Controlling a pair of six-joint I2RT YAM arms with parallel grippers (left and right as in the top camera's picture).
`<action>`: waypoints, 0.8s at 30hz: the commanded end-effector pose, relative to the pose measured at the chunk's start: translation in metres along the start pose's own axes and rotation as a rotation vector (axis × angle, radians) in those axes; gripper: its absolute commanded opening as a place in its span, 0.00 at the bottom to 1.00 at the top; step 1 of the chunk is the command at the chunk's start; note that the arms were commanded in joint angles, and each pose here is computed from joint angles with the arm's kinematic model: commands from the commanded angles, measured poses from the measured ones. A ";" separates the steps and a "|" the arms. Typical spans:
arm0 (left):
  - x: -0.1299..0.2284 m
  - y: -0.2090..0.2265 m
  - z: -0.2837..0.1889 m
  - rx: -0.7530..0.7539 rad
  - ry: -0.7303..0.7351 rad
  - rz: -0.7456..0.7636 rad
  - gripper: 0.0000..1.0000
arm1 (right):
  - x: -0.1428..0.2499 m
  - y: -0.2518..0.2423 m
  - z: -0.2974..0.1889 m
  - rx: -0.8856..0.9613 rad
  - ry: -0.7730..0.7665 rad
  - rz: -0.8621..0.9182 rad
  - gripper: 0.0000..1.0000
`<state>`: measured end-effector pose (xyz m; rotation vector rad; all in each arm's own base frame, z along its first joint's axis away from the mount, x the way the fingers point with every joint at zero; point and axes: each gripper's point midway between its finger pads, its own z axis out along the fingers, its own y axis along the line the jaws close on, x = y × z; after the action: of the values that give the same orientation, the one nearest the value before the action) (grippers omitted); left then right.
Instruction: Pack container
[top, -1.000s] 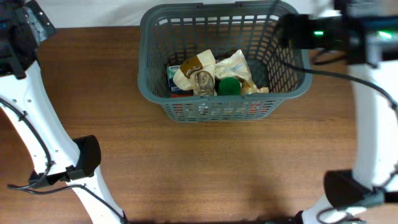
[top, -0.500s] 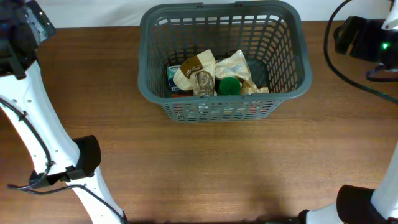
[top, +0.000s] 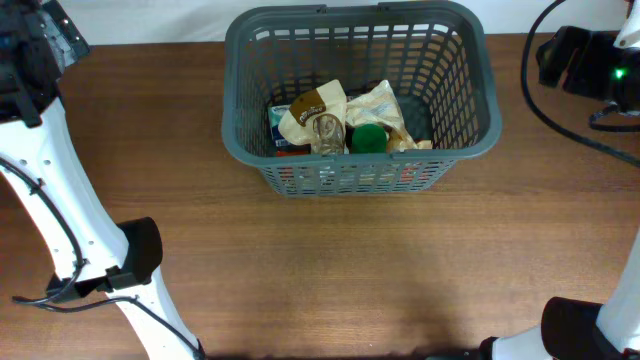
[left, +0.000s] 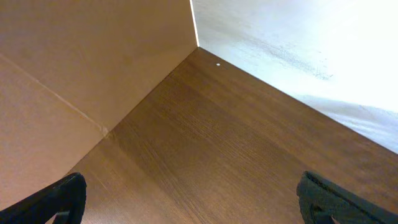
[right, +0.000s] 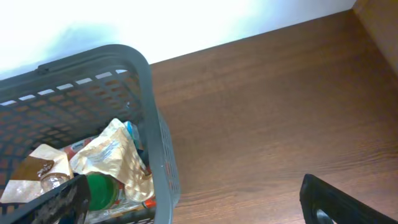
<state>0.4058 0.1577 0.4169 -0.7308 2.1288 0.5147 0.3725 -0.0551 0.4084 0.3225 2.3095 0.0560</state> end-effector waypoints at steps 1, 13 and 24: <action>0.000 0.001 0.001 -0.004 0.002 -0.014 0.99 | -0.002 -0.004 -0.001 0.013 -0.009 0.008 0.99; 0.000 0.001 0.001 -0.004 0.002 -0.014 0.99 | -0.002 -0.004 -0.001 0.014 -0.009 0.008 0.99; 0.000 0.001 0.001 -0.004 0.002 -0.014 0.99 | -0.004 -0.002 -0.023 0.007 -0.055 0.004 0.99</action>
<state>0.4058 0.1577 0.4169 -0.7308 2.1288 0.5147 0.3723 -0.0550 0.4085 0.3221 2.3096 0.0558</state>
